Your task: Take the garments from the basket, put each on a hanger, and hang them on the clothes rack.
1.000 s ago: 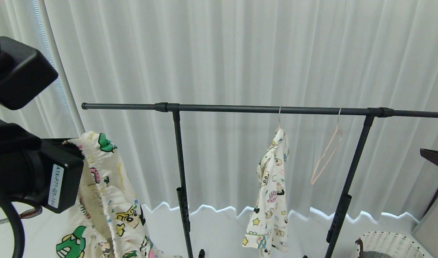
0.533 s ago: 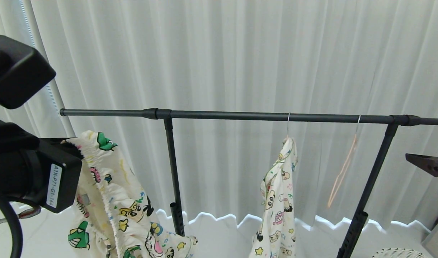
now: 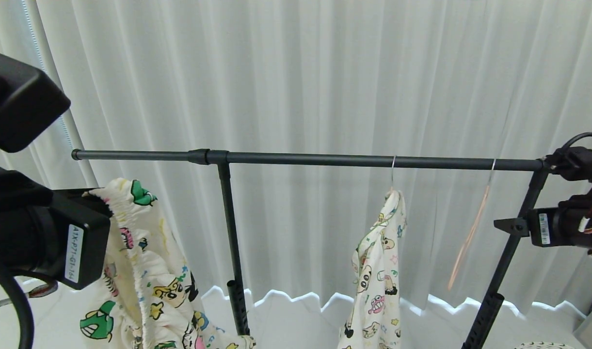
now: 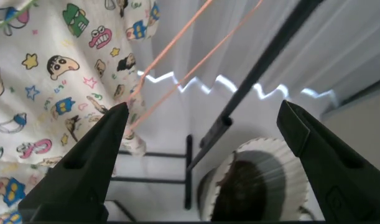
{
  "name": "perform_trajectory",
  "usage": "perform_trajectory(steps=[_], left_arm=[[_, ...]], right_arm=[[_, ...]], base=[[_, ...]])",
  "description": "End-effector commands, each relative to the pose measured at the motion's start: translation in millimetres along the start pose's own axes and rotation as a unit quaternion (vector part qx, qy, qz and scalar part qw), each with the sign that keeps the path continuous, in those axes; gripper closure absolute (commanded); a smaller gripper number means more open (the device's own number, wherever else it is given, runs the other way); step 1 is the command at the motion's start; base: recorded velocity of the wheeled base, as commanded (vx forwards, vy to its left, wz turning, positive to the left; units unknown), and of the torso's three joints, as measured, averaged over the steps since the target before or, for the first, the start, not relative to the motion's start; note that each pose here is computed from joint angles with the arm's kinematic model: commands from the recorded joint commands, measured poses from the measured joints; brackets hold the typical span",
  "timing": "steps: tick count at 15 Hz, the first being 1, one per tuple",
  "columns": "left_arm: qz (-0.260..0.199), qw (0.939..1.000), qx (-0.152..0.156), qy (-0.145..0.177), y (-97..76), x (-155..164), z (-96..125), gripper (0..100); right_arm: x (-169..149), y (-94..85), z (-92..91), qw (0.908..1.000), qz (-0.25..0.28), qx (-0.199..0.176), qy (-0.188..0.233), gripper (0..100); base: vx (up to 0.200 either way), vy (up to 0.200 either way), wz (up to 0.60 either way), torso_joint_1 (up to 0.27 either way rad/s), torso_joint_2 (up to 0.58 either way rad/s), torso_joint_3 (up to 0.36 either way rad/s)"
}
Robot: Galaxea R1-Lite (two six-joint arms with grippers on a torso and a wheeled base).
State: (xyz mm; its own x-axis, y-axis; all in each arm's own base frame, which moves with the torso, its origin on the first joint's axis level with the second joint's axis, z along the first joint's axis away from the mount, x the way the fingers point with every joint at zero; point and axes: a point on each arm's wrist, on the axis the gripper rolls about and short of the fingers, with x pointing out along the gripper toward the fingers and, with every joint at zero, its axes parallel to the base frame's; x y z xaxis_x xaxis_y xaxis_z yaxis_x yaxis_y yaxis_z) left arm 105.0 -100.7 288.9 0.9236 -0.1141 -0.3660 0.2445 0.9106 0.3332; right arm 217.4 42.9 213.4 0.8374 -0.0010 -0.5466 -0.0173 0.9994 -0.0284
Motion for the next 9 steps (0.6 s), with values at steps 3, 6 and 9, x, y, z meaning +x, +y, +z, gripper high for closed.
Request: perform_trajectory(steps=[3, 6, 9], left_arm=[[0.01, 0.9999, -0.006, -0.001, -0.3, 5, -11, 100], [0.015, 0.9999, -0.008, 0.001, 1.2, 6, -13, 100], [0.017, 0.9998, -0.007, 0.004, 1.2, 7, -13, 100]], right_arm=[[64, 23.9, 6.1, 0.9962, -0.008, 0.065, 0.058, 0], [82, 26.8, 2.2, 0.9931, -0.036, 0.083, 0.074, 0], [79, 24.7, -5.0, 0.9879, -0.048, 0.107, 0.101, 0]], base=[[0.0, 0.0, 0.0, 0.0, 0.0, 0.0], [0.0, 0.0, 0.0, 0.0, 0.0, 0.0], [0.0, 0.0, 0.0, 0.0, 0.0, 0.0]])
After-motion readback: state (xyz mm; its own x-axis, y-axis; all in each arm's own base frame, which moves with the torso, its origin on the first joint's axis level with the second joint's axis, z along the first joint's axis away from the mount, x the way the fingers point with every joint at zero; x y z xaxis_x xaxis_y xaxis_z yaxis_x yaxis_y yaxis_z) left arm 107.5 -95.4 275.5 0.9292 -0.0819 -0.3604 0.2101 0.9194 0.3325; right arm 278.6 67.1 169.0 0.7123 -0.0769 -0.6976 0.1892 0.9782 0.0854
